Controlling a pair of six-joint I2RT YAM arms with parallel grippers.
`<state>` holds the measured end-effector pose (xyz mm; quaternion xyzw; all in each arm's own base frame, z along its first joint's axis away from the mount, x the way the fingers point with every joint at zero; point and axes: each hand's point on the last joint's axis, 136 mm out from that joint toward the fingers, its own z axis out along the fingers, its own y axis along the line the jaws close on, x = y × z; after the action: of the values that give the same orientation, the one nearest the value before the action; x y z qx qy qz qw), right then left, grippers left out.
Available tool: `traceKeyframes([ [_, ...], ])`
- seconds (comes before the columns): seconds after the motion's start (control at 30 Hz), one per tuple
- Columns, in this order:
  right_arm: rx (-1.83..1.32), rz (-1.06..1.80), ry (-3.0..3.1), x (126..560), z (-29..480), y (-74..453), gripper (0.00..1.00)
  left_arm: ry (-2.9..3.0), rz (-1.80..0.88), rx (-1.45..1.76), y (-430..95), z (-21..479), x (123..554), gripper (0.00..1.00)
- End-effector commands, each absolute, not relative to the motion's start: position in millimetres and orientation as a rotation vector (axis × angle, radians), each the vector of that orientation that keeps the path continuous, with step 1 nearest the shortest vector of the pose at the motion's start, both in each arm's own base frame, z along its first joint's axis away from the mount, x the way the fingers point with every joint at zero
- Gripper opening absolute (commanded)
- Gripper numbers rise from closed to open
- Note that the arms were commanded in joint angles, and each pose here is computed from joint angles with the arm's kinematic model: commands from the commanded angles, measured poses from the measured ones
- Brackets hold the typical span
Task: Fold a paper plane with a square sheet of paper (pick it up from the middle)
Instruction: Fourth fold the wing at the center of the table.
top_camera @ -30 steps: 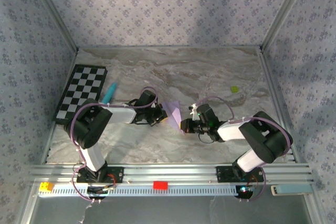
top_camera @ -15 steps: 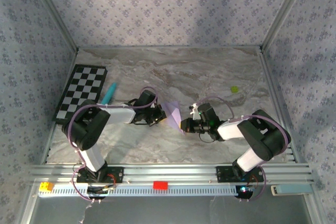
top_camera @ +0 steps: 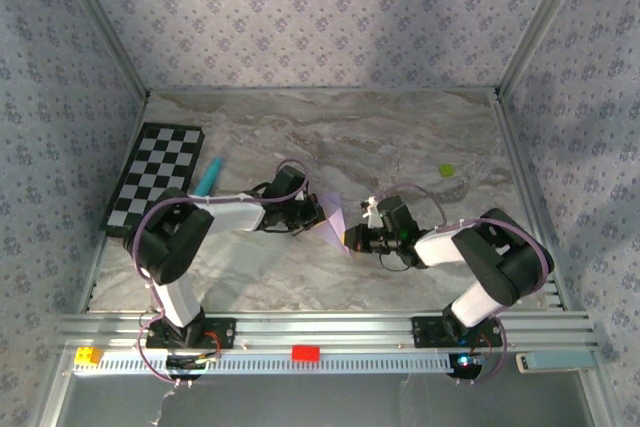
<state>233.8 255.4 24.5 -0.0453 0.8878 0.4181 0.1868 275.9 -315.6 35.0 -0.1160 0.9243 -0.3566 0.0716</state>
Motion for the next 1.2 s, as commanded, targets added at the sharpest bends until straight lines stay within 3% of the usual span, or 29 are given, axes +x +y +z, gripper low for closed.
traceKeyframes([
  [0.0, -0.09, 1.17, 2.562, 228, 13, 252, 0.0, 2.839, -1.036, -0.376, -310, 18, 264, 0.04],
  [0.37, -0.068, 1.203, 2.55, 230, 16, 251, 0.0, 2.904, -0.951, -0.421, -296, -5, 252, 0.02],
  [1.17, -0.036, 1.167, 2.6, 224, 8, 241, 0.0, 2.9, -0.934, -0.419, -295, -5, 257, 0.02],
])
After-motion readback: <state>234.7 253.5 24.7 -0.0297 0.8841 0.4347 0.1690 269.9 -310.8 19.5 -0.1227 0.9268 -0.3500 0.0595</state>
